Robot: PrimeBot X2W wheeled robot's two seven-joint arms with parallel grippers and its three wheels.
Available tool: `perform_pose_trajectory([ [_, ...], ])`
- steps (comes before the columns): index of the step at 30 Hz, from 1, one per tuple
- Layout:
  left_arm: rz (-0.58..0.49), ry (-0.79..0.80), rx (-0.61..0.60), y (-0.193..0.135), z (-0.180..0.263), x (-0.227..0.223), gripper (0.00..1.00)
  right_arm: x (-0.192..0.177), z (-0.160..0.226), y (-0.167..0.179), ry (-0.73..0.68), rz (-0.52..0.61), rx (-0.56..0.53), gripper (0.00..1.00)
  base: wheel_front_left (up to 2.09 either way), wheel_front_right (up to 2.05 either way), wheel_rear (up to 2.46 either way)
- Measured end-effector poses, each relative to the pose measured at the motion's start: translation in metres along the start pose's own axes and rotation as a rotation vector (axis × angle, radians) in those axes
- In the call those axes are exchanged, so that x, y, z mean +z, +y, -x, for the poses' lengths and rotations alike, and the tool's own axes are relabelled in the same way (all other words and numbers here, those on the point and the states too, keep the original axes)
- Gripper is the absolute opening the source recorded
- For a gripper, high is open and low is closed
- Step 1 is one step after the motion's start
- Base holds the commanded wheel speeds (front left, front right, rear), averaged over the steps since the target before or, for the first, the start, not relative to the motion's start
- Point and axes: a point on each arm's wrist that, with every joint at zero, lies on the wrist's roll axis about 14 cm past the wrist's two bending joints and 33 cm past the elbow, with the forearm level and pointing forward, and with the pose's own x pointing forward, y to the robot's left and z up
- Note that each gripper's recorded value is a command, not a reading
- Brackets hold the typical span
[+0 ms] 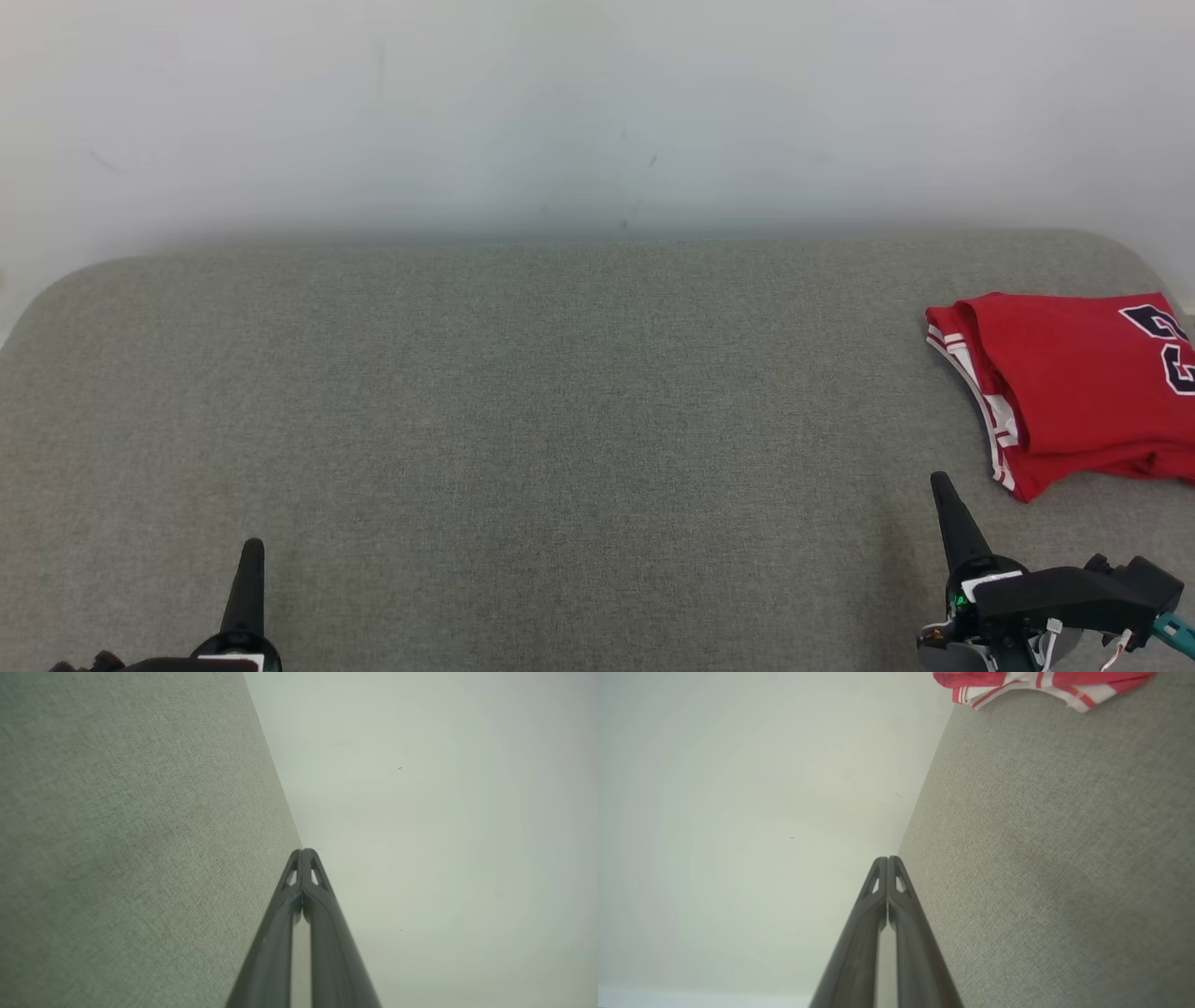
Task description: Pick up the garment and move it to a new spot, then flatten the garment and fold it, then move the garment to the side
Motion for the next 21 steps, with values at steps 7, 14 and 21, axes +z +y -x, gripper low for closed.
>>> perform_pose_trajectory([
  [7, 0.054, 0.003, -0.004, -0.0011, -0.0005, 0.0009, 0.0, 0.0016, -0.0009, 0.0017, -0.004, -0.062, 0.007, 0.0, 0.0, 0.0, 0.0],
  [14, 0.098, 0.003, -0.017, -0.0054, -0.0032, 0.0028, 0.0, 0.0041, -0.0039, 0.0069, -0.009, -0.118, 0.023, 0.0, 0.0, 0.0, 0.0],
  [21, 0.144, 0.003, -0.023, -0.0068, -0.0038, 0.0043, 0.0, 0.0051, -0.0042, 0.0081, -0.01, -0.173, 0.03, 0.0, 0.0, 0.0, 0.0],
])
